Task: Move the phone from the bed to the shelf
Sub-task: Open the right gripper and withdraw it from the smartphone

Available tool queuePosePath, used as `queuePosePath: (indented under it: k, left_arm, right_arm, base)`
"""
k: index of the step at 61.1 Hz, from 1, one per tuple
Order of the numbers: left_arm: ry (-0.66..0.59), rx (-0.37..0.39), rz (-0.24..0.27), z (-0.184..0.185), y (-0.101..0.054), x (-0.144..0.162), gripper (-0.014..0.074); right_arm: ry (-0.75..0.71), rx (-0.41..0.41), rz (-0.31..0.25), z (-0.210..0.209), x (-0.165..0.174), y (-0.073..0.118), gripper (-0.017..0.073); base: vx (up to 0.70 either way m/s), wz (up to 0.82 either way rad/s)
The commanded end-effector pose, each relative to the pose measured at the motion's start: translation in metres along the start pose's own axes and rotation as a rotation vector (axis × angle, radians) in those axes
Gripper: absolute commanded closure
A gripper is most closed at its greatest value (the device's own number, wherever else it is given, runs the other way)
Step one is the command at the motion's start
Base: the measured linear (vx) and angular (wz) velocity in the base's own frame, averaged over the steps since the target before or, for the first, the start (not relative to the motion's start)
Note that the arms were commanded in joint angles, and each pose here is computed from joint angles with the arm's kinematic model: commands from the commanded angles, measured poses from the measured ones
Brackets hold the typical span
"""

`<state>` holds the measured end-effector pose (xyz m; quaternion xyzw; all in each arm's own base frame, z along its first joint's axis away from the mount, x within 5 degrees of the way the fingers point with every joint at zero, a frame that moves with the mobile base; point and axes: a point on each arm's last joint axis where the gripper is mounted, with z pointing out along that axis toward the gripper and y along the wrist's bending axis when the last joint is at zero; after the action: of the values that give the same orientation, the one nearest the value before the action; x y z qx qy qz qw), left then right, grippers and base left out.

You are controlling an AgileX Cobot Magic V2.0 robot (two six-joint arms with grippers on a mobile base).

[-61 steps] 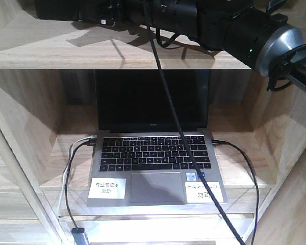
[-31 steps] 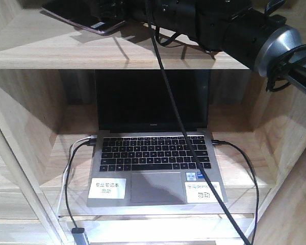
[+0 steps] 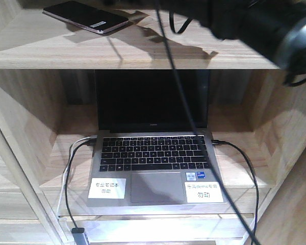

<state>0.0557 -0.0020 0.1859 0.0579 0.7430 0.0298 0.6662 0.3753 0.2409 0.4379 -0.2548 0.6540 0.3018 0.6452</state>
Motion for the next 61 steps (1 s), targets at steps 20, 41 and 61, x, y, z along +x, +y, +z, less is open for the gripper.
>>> queuePosePath:
  k: [20,41,61]
  left_arm:
    - [-0.099,-0.010,-0.015,-0.002,0.002,-0.014,0.0592]
    - [-0.099,-0.010,-0.015,-0.002,0.002,-0.014,0.0592]
    - [-0.099,-0.010,-0.015,-0.002,0.002,-0.014,0.0592]
  right_arm:
    - [0.033,-0.076,-0.120,-0.069,-0.068,0.032,0.0394]
    - [0.123,-0.087,-0.154,-0.104,-0.083,0.044,0.0566]
    - [0.039,0.124,-0.106,-0.171,-0.033,0.043,0.0566]
  base:
    - [0.00,0.00]
    - [0.00,0.00]
    - [0.00,0.00]
